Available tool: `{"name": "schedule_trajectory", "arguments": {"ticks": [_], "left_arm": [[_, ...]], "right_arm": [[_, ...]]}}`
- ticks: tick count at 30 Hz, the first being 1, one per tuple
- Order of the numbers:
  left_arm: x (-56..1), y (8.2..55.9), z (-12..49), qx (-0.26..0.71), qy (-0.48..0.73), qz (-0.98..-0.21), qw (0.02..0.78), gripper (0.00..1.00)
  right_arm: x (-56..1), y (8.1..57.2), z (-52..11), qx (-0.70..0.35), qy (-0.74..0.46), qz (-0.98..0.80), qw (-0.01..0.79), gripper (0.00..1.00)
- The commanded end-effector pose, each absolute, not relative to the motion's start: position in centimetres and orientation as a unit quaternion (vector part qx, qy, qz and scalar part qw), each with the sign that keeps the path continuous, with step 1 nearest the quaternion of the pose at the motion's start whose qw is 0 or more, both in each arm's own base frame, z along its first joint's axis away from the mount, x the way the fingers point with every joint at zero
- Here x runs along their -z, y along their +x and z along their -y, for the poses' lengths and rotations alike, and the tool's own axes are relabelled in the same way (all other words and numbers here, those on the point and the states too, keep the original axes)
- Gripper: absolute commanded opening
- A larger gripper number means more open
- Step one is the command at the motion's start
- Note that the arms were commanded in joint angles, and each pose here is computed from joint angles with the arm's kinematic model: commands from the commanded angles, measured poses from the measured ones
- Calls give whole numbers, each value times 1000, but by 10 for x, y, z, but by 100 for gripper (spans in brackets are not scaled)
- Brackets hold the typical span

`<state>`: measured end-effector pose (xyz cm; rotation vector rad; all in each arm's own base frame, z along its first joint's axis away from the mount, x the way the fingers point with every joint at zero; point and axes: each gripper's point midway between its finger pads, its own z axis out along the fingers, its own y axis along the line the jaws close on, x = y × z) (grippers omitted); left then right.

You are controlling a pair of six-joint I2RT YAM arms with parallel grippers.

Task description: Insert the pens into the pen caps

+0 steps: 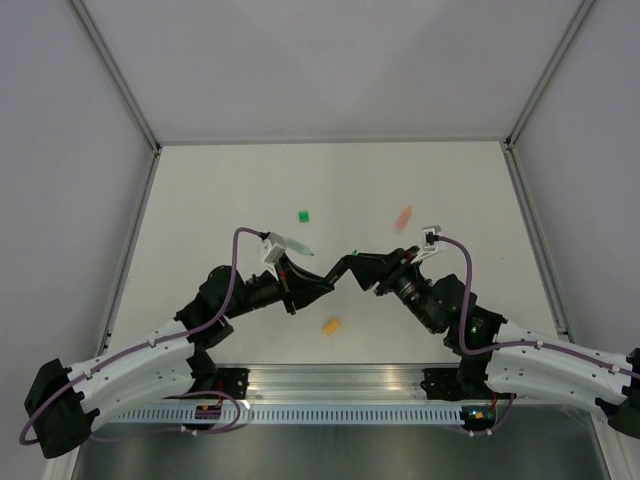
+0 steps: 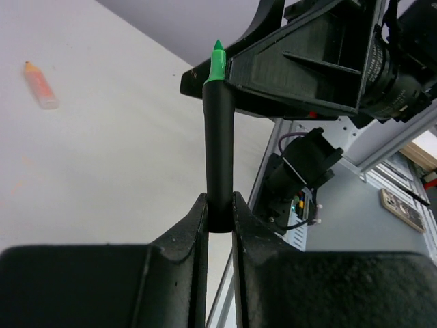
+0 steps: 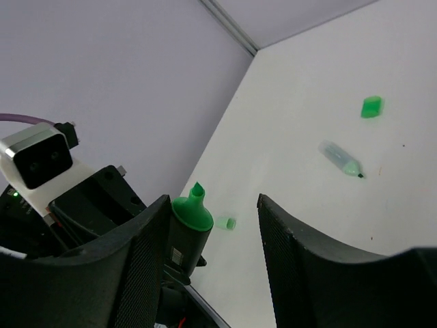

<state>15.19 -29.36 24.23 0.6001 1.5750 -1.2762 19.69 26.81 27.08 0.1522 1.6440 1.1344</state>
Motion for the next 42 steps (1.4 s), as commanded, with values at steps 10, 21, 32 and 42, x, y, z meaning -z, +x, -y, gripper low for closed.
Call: {"name": "schedule_trajectory", "arguments": {"ticks": [10, 21, 32, 42], "left_arm": [[-271, 119, 304, 608, 284, -581, 460, 2], [-275, 106, 310, 627, 314, -569, 430, 25], [-273, 106, 311, 626, 319, -570, 426, 46], [-269, 106, 315, 625, 325, -576, 415, 44]], "right_arm": [[-307, 160, -300, -566, -73, -612, 548, 49], [-304, 151, -299, -578, -94, -602, 542, 0], [-287, 151, -316, -571, -108, -637, 506, 0], [-285, 151, -321, -571, -110, -642, 499, 0]]}}
